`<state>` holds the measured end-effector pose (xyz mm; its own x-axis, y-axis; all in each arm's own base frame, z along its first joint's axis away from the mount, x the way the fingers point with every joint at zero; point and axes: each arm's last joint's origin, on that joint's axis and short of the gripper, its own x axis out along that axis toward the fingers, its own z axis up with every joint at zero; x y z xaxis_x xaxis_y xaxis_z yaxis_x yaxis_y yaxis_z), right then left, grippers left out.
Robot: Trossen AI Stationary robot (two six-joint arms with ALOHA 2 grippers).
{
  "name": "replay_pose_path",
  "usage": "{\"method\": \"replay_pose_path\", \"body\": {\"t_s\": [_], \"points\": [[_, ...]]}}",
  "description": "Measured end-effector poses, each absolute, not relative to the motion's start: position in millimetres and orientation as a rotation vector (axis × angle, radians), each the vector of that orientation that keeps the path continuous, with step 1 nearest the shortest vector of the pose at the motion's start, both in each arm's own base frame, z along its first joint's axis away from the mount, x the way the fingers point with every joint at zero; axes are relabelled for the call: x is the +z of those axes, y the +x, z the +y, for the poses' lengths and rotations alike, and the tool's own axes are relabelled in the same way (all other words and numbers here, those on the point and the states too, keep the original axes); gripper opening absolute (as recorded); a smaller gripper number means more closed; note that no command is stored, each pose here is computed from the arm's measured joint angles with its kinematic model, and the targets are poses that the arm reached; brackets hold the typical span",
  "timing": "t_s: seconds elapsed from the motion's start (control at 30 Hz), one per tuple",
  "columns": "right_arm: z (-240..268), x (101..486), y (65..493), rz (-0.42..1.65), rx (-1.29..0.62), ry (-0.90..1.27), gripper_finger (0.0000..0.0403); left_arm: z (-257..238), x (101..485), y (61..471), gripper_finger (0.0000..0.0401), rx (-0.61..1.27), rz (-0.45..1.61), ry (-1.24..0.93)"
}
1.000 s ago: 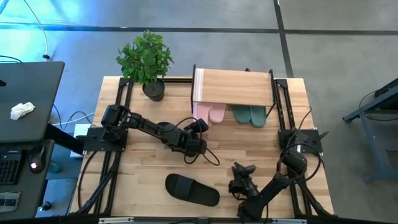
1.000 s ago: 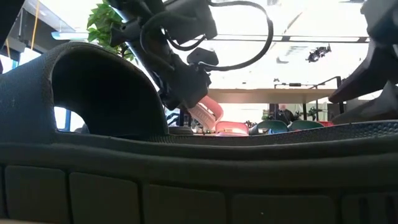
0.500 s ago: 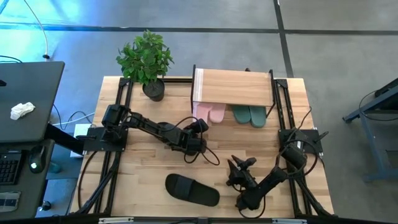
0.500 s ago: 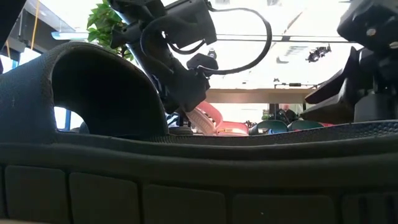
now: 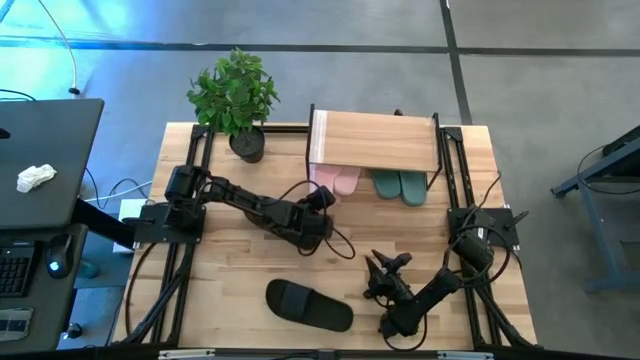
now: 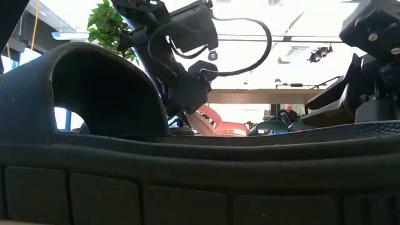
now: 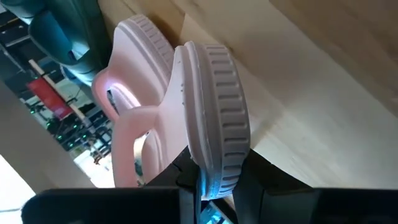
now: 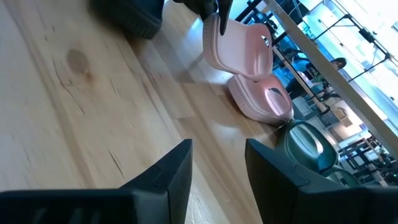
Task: Pick and place slides into the shelf
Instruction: Put the pink slide under the shelf
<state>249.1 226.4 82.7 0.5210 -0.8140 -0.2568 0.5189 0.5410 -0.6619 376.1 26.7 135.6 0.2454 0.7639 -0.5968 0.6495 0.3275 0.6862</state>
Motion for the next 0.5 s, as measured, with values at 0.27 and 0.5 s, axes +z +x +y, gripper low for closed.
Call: {"method": "replay_pose_path", "body": {"t_s": [0.27,0.5], "points": [[227.4,81.8,249.9,0.589,-0.848,-0.537,0.0137,31.3,135.8,378.3,0.0072,0.128,1.424,1.330],[227.4,81.8,249.9,0.595,-0.851,-0.529,0.0137,32.1,135.9,379.6,0.0176,0.135,1.409,1.320]]}}
